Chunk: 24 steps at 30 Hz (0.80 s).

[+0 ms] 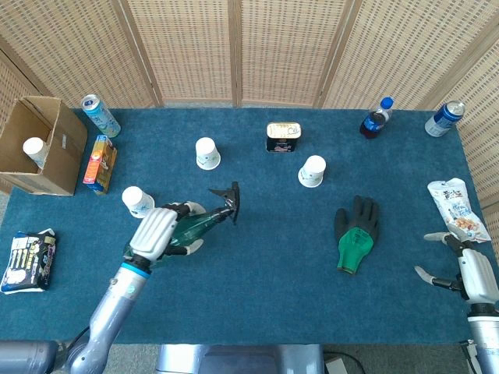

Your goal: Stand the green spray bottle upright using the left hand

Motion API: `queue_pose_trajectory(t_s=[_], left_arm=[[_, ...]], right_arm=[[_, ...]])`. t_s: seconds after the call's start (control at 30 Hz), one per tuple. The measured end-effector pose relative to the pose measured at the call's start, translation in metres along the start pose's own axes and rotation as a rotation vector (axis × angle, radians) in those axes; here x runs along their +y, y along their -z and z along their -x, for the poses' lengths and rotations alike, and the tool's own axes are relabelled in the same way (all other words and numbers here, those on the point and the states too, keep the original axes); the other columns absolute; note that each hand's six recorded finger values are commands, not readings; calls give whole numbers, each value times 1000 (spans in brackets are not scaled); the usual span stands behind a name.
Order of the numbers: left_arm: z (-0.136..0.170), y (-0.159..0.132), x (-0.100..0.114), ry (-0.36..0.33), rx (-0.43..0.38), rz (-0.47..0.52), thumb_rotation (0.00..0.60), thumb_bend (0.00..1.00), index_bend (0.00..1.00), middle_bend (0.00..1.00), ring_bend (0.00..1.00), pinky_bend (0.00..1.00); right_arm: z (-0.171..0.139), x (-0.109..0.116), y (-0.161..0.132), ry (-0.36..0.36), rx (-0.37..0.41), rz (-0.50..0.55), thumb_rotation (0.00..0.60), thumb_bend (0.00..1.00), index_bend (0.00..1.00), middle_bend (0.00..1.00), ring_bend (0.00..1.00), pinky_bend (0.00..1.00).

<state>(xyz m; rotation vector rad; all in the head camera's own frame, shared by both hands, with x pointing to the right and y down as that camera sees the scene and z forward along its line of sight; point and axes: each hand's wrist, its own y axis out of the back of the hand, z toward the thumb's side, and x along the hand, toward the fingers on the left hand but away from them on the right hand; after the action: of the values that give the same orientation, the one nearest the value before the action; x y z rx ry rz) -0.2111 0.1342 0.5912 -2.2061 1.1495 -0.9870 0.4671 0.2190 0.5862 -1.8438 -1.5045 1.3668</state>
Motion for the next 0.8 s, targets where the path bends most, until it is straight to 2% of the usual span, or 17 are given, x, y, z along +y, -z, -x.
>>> queue_pose_trajectory(t_s=[0.3,0.4,0.6,0.8], left_arm=[[17,44,8,-64,-13,303,600,391,422,389,389,526],[20,58,8,-77,-18,369,600,391,420,384,385,526],[20,74,4,-107,-70,442,600,391,422,376,379,534],[19,66,-5,-149,-158,514,600,391,422,372,378,487]], right_arm=[[2,-4,-6,-6,6,1,600,211,326,350,103,275],[3,-3,-8,-4,6,2,600,210,326,350,103,276],[3,-5,-9,-6,2,6,600,209,321,350,103,275],[3,-4,-9,-2,-1,7,600,209,319,350,103,275]])
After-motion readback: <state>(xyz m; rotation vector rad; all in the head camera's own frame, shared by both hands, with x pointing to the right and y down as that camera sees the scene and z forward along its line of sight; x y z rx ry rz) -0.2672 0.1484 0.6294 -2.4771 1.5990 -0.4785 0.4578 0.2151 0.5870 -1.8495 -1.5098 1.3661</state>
